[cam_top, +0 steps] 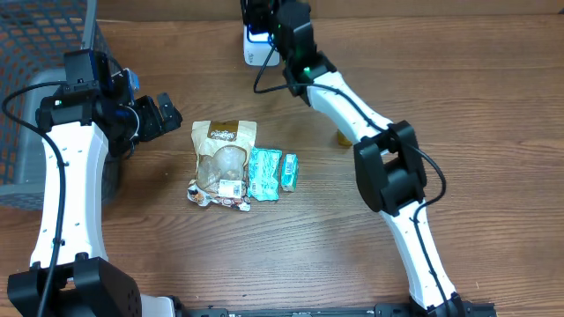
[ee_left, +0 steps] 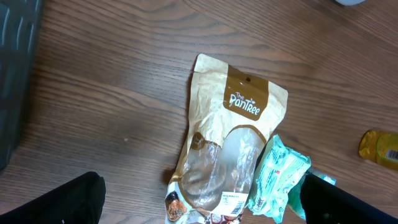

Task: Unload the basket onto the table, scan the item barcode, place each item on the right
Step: 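Hold the jar label against the scanner window with the right gripper, then carry the jar right and set it upright on the table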

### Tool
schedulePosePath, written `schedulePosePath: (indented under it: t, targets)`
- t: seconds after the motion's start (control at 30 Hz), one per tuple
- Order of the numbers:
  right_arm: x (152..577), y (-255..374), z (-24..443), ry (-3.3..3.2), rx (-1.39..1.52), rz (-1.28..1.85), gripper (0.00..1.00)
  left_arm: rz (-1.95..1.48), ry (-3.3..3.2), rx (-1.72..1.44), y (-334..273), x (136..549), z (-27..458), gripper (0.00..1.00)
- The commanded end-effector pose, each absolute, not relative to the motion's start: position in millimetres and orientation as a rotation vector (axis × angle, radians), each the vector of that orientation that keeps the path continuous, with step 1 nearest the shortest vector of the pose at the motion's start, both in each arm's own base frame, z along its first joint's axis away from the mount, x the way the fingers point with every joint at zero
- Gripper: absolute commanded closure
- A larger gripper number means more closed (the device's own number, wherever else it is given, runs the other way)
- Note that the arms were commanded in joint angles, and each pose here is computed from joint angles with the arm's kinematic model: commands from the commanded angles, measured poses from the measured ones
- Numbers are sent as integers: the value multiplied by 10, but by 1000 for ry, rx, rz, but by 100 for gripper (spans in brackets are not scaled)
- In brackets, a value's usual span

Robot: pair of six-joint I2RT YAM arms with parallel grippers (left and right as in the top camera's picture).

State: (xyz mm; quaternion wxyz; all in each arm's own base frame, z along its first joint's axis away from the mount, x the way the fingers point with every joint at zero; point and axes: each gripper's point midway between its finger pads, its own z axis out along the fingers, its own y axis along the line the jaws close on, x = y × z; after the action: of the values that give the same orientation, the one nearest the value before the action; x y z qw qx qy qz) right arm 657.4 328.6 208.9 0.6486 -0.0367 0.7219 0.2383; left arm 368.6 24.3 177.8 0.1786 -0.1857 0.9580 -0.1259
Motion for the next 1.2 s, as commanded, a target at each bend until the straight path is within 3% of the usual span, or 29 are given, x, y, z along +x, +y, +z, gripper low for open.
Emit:
schedulePosePath:
  t: [0.0,0.13,0.47,0.57,0.67,0.83,0.93,1.07,1.17]
  targets:
    - [6609,3286,2182,1593,-54,524,62,-358,2684,-471,226,3734,1888,0]
    - [6640,3287,1992,1613,-55,517,66,-358,2684,-471,226,3734,1888,1]
    - [6637,3279,1974,1631,-57,511,65,-358,2684,-471,226,3734,1888,0]
    - [6594,3232,2251,1627,-53,509,66,-358,2684,-471,226,3734,1888,0]
    - [6502,3046,2882,1581,-34,509,67,-358,2684,-471,226,3734,1888,0]
    - [6289,2539,3652,1595,6,464,65,-358,2684,-471,226,3734,1888,0]
    - [6133,2089,3879,1672,50,407,65,-358,2684,-471,226,3734,1888,0]
    - [5927,1400,3788,1849,142,303,65,-358,2684,-471,226,3734,1888,1]
    - [5719,818,3442,2041,267,217,65,-358,2684,-471,226,3734,1888,0]
